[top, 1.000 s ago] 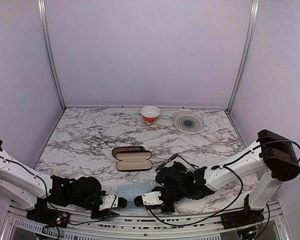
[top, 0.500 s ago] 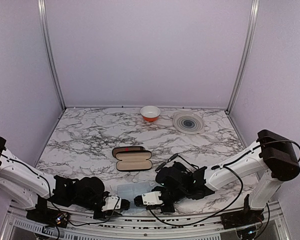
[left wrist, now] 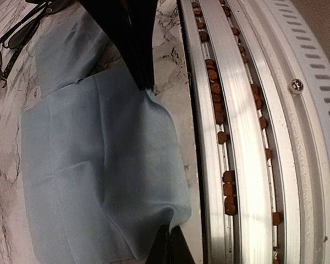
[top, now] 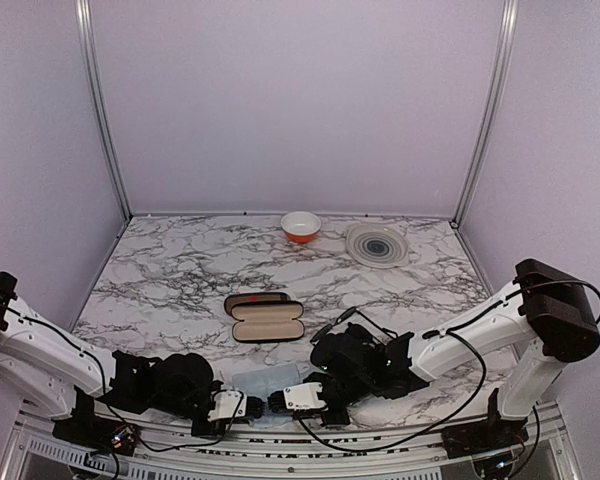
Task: Organize the sunglasses
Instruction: Fold the glasses cleaning cloth at the center of the board.
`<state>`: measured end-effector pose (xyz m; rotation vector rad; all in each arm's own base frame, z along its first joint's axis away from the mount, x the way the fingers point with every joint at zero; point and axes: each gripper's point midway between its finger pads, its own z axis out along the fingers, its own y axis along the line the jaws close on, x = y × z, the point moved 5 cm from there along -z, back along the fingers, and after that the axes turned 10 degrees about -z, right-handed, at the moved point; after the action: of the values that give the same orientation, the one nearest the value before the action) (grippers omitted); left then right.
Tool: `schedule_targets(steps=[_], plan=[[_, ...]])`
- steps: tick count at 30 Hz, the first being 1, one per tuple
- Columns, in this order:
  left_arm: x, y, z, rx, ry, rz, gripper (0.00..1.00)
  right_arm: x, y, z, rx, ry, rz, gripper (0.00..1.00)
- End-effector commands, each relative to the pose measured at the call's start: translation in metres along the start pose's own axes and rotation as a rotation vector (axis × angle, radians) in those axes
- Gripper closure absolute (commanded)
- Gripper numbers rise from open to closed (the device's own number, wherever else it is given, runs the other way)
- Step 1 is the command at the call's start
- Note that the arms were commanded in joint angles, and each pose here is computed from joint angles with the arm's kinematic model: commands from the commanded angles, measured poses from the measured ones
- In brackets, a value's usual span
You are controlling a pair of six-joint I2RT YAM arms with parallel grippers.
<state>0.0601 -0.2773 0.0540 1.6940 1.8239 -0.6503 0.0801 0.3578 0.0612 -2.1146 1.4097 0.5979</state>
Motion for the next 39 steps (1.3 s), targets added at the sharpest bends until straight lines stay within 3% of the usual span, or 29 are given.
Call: schedule_targets(steps=[1, 7, 16, 39], plan=[[-0.001, 0.006, -0.005, -0.041, 0.014, -0.015, 1.00, 0.000, 0.001, -0.005, -0.020, 0.023, 0.032, 1.00], [-0.005, -0.002, -0.005, 0.035, 0.059, -0.052, 1.00, -0.010, 0.000, -0.015, -0.024, -0.004, 0.038, 1.00], [-0.017, -0.008, -0.011, 0.088, 0.021, -0.081, 1.00, -0.010, -0.008, -0.021, 0.028, 0.006, 0.052, 1.00], [-0.021, 0.024, -0.013, -0.086, 0.010, -0.187, 1.00, -0.015, -0.045, -0.028, 0.134, 0.024, 0.059, 1.00]])
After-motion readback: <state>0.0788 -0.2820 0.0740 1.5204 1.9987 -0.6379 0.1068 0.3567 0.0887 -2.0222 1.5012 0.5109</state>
